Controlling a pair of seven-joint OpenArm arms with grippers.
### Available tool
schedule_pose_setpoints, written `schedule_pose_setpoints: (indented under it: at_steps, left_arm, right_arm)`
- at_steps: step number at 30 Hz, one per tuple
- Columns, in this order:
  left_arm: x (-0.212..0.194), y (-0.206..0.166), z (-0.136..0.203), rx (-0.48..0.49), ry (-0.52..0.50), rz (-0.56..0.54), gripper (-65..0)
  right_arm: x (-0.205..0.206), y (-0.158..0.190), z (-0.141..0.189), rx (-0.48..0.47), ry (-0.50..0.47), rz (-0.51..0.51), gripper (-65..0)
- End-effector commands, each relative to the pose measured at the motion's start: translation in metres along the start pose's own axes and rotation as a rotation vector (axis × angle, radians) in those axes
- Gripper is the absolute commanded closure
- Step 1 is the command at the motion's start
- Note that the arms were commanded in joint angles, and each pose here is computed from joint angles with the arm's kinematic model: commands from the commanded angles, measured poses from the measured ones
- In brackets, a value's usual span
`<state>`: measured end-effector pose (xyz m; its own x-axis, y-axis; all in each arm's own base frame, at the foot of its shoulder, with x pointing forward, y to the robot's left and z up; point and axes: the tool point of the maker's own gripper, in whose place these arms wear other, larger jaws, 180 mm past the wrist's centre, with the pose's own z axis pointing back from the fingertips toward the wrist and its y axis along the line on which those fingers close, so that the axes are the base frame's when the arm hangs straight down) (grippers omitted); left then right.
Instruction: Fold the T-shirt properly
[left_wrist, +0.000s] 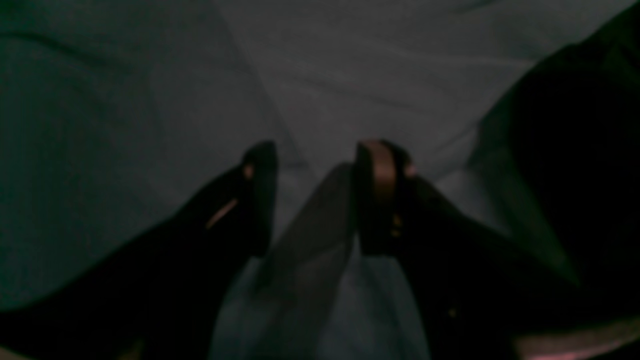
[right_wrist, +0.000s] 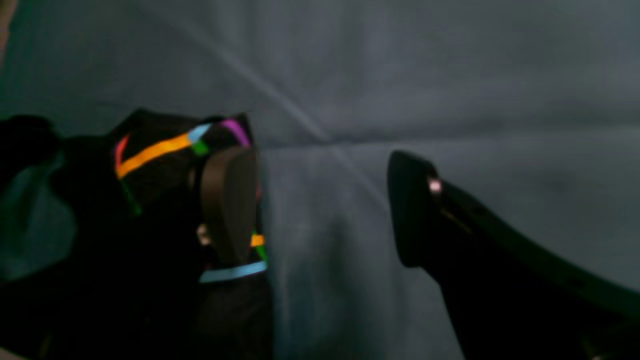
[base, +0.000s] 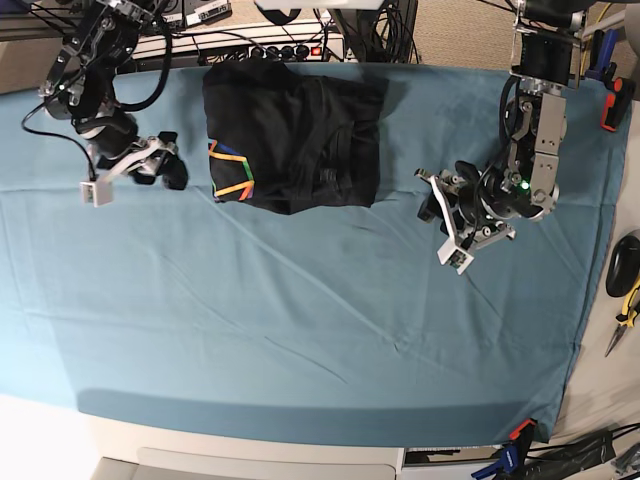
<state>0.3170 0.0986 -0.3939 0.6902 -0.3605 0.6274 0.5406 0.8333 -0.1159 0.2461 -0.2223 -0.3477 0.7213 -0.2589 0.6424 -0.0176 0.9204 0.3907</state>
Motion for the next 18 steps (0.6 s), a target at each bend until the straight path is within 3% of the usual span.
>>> schedule_pose_setpoints:
  at_steps: [1, 9, 18]
  left_arm:
    - [0.005, 0.002, 0.003, 0.004, -0.007, -0.009, -25.3]
    - [-0.003, -0.005, 0.001, -0.01, 0.005, 0.003, -25.3]
    - [-0.005, -0.005, 0.001, -0.012, 0.01, 0.005, -25.3]
  right_arm:
    - [0.012, 0.002, 0.001, 0.024, -0.035, 0.011, -40.2]
    - [0.024, 0.011, -0.015, 0.118, -0.05, -0.027, -40.2]
    - [0.011, 0.062, -0.039, 0.277, 0.038, 0.065, -40.2]
